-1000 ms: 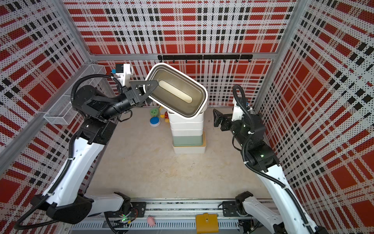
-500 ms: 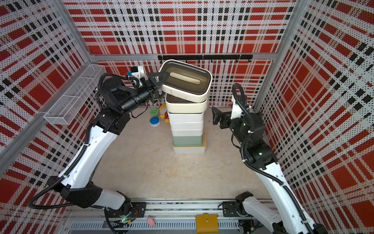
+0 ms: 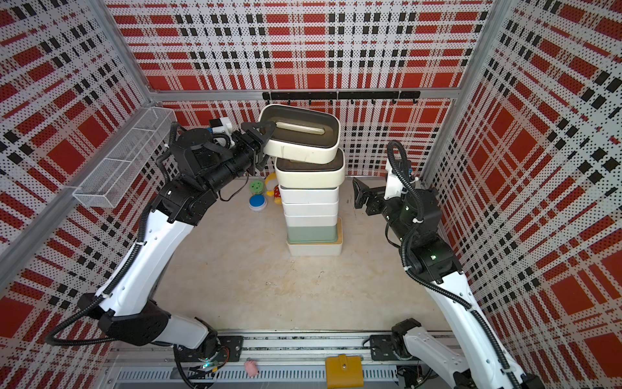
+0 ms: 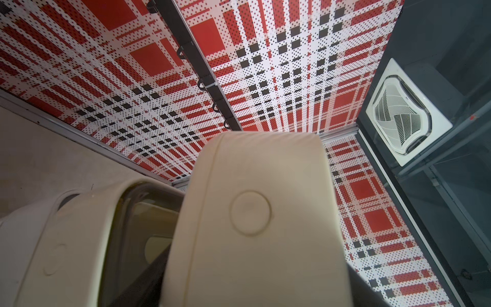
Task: Stack the tissue boxes
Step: Place the tissue box at the tissue box.
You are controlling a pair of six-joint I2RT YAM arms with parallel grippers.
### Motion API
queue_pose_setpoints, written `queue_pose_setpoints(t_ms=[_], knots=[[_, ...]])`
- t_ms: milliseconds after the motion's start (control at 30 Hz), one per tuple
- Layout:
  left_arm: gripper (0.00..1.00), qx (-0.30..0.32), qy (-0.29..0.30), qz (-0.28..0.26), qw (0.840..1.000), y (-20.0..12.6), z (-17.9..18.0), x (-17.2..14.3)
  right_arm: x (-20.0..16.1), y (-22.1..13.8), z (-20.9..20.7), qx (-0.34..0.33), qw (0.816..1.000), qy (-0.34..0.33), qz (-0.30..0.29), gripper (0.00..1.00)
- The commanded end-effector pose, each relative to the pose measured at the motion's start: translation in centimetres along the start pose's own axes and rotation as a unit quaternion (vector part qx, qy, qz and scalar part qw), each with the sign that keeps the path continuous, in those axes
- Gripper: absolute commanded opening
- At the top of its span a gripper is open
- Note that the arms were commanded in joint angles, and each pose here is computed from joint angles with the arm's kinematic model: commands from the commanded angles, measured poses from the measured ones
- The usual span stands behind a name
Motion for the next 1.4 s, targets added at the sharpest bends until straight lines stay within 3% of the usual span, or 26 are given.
queue_pose_setpoints(t_ms=[0,100,533,800,1367], knots=[[0.61,-0.028,-0.009,-0.021,0.999,-0.5,-2.0,0.7,0.7,-0.7,0.1,0.007,1.000,-0.007,-0.022,1.00],[0.65,-0.018,-0.004,-0.011,1.000,-0.2,-1.9,0.6,0.6,-0.7,0.0,0.004,1.000,-0.008,-0.021,1.00],[0.67,0.009,-0.023,-0.005,1.000,0.1,0.1,1.4,0.2,-0.4,0.1,0.014,1.000,0.003,-0.014,1.00],[0.78,0.023,-0.028,0.003,0.999,0.3,1.4,1.6,0.0,0.0,0.2,0.017,1.000,0.011,-0.010,1.00],[0.91,0.039,-0.010,0.017,0.999,0.7,2.4,1.8,-0.1,0.3,0.2,0.023,0.999,0.021,-0.009,1.00]])
Point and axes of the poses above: each gripper's point midway between its finger pads, its own y axis out along the fingers, its own z axis along the line the jaws close on, x = y × z, the point moved 8 cm from there along -y, back along the fingers
